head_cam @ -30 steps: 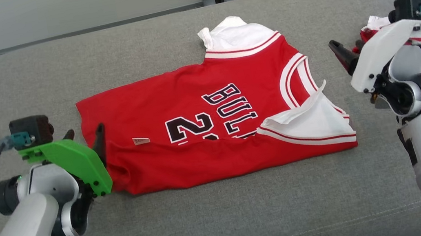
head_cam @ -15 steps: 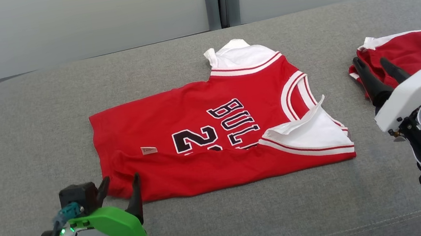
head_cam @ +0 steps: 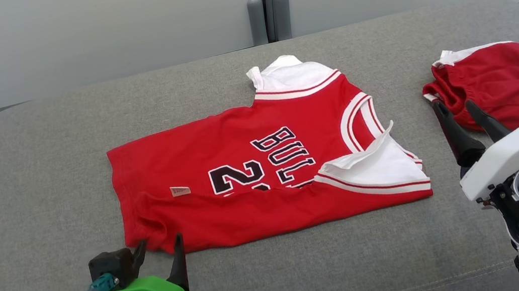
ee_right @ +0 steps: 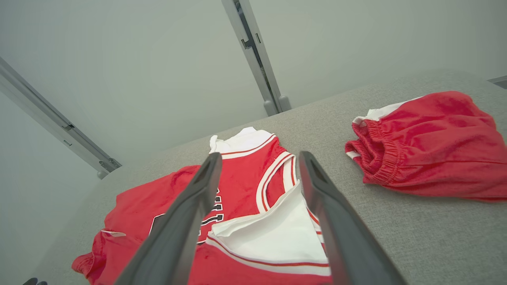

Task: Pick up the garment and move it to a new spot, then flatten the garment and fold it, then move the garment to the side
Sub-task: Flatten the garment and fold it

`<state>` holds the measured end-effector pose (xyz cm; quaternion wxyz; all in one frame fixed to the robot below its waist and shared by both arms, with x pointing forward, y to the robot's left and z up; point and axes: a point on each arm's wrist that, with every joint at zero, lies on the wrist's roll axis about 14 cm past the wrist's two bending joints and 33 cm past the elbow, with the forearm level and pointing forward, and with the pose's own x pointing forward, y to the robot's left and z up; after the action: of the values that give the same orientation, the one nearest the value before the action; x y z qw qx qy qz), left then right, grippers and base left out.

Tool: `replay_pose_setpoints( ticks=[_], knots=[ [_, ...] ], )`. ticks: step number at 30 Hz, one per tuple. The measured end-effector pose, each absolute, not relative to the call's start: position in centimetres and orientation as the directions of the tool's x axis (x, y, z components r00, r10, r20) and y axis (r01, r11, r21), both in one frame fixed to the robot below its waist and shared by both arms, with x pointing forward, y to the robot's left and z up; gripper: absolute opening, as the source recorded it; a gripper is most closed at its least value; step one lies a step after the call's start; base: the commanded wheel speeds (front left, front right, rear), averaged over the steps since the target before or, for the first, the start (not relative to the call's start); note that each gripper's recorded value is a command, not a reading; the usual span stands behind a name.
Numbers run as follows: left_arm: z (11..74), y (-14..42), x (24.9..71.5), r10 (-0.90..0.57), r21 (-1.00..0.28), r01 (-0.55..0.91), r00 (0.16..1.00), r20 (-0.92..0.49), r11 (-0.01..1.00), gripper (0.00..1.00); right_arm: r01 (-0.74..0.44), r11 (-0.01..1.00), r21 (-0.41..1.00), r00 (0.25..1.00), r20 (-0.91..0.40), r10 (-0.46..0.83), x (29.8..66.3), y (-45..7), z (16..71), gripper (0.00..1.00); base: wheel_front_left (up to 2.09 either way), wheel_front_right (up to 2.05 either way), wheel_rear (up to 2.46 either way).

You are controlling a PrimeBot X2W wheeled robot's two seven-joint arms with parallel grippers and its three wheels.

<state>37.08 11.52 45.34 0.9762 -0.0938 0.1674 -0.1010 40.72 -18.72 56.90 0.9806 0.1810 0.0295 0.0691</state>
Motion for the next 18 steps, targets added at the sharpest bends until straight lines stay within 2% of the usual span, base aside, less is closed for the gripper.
replay_pose_setpoints(
  ticks=[8,9,10,11,12,18],
  knots=[
    [44.2,10.1,37.0,-0.253,-0.214,0.191,0.913,-0.321,0.958,0.99,-0.12,0.927,0.356,0.99,-0.027,0.138,40.3,-18.8,56.6,1.0,0.0,0.0,0.0],
    [44.1,10.0,37.1,-0.254,-0.211,0.193,0.913,-0.32,0.958,0.77,-0.118,0.926,0.357,0.99,-0.027,0.137,40.3,-18.8,56.6,1.0,0.0,0.0,0.0],
    [44.1,9.9,37.3,-0.255,-0.209,0.195,0.914,-0.315,0.958,0.45,-0.116,0.926,0.358,0.991,-0.027,0.134,40.3,-18.9,56.6,1.0,0.0,0.0,0.0],
    [44.1,9.7,37.5,-0.258,-0.212,0.198,0.915,-0.311,0.957,0.27,-0.114,0.925,0.361,0.991,-0.027,0.132,40.3,-18.9,56.5,1.0,0.0,0.0,0.0],
    [44.1,9.5,37.6,-0.262,-0.212,0.202,0.915,-0.307,0.956,0.0,-0.112,0.924,0.366,0.991,-0.026,0.13,40.3,-19.0,56.5,1.0,0.0,0.0,0.0],
    [43.5,8.3,38.4,-0.285,-0.222,0.224,0.911,-0.298,0.949,0.0,-0.099,0.922,0.375,0.993,-0.02,0.115,40.5,-19.5,56.5,1.0,0.0,0.0,0.0]
  ],
)
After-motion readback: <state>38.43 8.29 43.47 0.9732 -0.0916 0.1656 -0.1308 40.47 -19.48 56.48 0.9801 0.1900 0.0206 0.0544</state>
